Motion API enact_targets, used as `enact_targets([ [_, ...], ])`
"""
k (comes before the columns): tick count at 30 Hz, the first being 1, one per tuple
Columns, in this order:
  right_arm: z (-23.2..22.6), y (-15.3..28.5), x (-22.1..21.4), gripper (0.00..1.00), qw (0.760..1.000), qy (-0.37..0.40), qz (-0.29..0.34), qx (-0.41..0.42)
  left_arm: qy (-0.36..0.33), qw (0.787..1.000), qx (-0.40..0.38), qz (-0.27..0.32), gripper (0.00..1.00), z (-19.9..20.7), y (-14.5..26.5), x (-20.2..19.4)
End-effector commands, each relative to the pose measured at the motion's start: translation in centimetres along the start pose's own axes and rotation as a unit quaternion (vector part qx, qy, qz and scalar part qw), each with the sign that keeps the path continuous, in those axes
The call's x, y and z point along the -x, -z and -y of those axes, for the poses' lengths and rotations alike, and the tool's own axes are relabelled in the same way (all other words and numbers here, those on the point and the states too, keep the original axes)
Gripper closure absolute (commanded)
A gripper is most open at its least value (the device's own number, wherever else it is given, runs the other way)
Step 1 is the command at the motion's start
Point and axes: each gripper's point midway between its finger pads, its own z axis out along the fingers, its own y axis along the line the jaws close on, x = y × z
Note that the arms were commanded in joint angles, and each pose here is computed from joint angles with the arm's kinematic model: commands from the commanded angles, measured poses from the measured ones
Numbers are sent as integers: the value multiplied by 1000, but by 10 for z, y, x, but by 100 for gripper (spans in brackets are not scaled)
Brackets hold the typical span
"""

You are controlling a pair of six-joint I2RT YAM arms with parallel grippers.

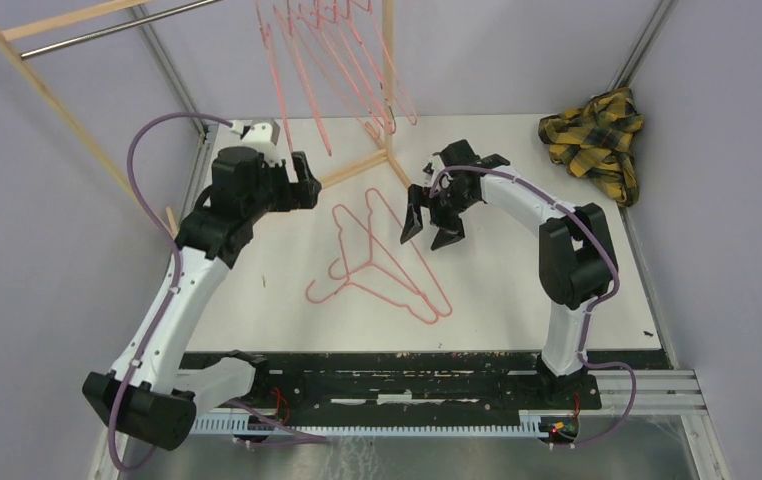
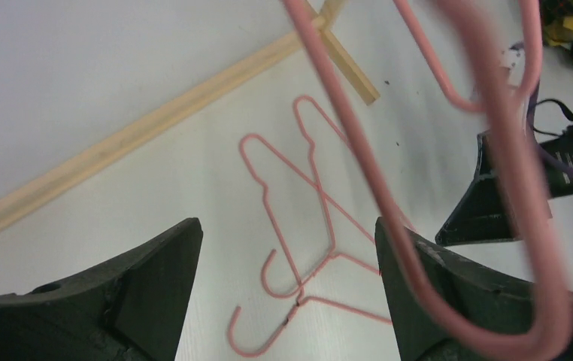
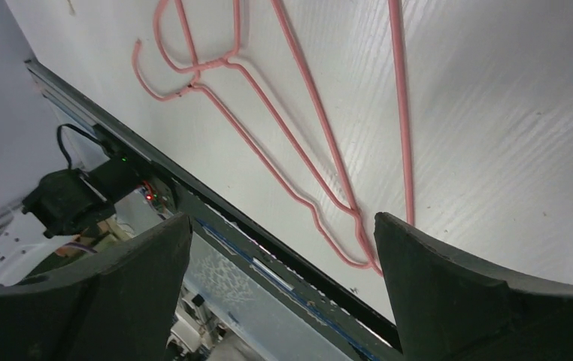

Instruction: Organize the hangers

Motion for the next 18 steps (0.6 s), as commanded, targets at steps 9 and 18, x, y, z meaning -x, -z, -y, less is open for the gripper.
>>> enact_targets([
  [9, -35, -40, -40, 14, 978, 182, -54, -84, 87, 993, -35, -70, 10, -5, -2, -129],
  [18, -7, -80, -21, 46, 961, 233, -49, -142, 111, 989, -40, -85, 13, -5, 0, -151],
])
